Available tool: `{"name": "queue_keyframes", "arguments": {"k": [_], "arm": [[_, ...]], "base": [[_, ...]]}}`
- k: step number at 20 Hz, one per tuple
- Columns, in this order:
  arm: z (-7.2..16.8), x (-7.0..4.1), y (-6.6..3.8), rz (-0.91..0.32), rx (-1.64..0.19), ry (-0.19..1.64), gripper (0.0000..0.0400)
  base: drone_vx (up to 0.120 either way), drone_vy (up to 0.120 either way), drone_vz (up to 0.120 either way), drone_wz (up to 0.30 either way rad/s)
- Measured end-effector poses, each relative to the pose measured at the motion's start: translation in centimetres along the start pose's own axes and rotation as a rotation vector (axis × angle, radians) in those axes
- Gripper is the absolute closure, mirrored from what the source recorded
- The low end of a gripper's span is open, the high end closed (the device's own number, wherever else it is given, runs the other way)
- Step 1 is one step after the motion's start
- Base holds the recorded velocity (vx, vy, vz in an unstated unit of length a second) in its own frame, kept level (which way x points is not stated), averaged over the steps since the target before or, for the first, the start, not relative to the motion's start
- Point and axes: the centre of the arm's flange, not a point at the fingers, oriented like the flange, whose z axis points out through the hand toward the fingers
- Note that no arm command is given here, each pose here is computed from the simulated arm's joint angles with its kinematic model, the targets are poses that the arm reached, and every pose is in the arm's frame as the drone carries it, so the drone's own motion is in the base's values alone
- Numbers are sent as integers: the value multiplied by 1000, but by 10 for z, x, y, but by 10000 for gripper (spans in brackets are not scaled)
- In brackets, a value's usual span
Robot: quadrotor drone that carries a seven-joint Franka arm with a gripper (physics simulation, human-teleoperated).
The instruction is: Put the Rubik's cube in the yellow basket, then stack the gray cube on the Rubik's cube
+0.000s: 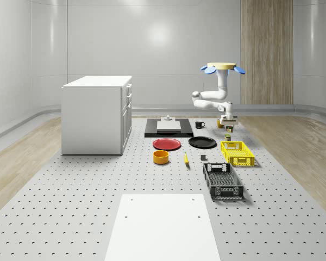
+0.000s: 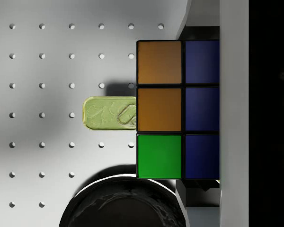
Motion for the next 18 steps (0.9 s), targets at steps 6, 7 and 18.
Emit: {"name": "queue_keyframes", "arguments": {"k": [6,7,18], "arm": [[0,0,0,0,0,0,75],[0,0,0,0,0,0,75],[0,0,0,0,0,0,75]], "base": [[120,0,-27,0],[120,0,-120,0],[120,-11,-15,0]]}}
